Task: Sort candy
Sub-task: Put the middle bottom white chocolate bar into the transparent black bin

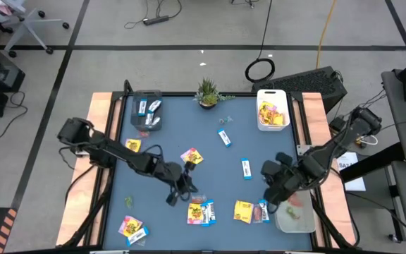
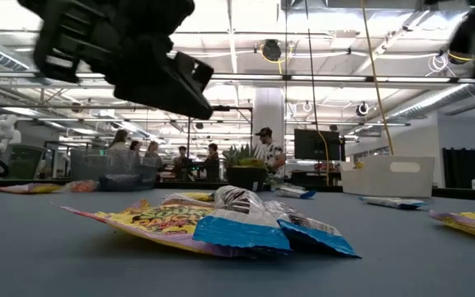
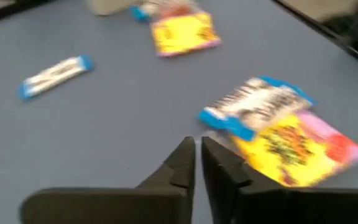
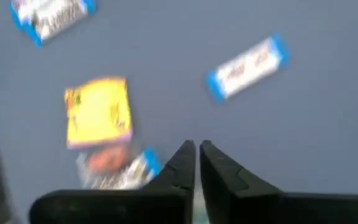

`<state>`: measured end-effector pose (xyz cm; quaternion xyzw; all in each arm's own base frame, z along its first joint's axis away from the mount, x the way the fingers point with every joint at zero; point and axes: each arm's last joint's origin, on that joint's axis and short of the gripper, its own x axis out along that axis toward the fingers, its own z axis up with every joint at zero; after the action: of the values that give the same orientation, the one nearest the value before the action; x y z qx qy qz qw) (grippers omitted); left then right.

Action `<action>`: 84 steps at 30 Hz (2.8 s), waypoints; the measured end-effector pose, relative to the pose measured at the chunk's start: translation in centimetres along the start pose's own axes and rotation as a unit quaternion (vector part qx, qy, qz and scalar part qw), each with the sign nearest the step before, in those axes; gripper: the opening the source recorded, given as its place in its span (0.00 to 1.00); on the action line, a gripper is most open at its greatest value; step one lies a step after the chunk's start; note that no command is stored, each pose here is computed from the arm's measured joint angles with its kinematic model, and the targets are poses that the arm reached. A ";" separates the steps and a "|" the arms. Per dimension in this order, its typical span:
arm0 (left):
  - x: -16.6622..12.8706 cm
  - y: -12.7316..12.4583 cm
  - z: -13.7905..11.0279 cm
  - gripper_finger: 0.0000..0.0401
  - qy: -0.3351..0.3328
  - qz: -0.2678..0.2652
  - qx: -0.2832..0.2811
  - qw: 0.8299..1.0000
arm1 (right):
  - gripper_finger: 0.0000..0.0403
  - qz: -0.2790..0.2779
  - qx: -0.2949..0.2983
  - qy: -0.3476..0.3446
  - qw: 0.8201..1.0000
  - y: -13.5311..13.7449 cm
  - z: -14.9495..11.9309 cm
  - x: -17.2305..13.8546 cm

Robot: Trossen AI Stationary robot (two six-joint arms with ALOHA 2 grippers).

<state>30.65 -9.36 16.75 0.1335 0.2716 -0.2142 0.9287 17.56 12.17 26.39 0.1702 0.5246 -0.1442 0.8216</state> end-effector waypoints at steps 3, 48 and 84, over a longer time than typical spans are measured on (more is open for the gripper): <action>0.8 -0.8 1.1 0.01 0.002 -0.025 0.017 1.000 | 0.03 -0.006 -0.033 -0.055 0.998 -0.1 1.4 0.3; 8.0 -2.9 -0.6 0.02 0.041 -0.040 0.026 0.998 | 0.00 -0.046 -0.219 -0.303 0.926 -5.5 16.1 5.0; 4.4 -1.2 1.3 0.47 0.072 0.010 -0.041 0.997 | 0.00 -0.051 -0.218 -0.284 0.932 -6.1 14.6 7.0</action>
<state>34.08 -12.32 15.21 0.1134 0.3446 -0.1833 0.9137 29.74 -0.05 24.90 -0.0883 0.2959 -0.1107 0.9447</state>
